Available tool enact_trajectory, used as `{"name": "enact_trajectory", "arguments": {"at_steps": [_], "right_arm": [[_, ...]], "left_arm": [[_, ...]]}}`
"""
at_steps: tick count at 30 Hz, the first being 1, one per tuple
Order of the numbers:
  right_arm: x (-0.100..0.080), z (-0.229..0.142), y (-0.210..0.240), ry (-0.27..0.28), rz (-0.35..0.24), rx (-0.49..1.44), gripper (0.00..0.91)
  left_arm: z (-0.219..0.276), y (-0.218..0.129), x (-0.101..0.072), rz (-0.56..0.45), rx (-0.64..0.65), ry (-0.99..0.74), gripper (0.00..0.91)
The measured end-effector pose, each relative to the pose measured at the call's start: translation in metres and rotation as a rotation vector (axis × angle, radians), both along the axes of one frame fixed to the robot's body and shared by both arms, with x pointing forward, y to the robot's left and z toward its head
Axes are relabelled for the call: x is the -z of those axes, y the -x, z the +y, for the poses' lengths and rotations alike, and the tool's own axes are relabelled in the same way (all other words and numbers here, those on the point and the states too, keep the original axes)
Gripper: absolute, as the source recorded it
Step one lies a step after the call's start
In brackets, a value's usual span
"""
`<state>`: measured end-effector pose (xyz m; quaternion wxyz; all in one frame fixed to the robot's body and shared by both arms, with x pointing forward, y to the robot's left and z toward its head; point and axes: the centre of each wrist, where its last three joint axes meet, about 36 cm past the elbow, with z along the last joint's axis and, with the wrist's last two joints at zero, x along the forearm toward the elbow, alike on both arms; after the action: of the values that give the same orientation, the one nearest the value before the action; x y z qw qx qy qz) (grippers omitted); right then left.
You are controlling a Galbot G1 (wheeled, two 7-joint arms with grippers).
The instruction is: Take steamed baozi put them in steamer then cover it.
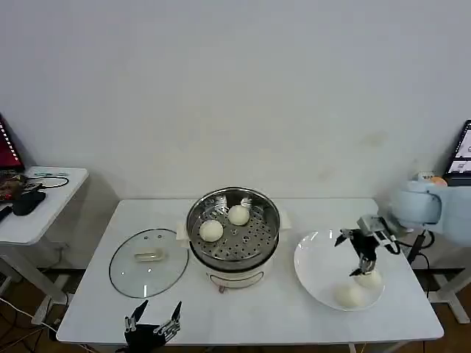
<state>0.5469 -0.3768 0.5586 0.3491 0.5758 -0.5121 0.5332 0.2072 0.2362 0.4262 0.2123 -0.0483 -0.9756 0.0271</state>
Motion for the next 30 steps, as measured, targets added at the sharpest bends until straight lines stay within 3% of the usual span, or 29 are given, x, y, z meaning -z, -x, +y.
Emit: {"name": "enact_trajectory", "arguments": {"at_steps": [15,30], "right_arm": [[0.043,-0.016,0.008,0.009,0.044,0.005,0.907],[0.068,-0.026,0.017,0.011,0.082,0.025,0.907]], "left_arm": [[0.002,0.000,0.003,0.007,-0.015,-0.004,0.907],[0.000,-0.001,0.004,0.009,-0.011,0.002,0.907]]}}
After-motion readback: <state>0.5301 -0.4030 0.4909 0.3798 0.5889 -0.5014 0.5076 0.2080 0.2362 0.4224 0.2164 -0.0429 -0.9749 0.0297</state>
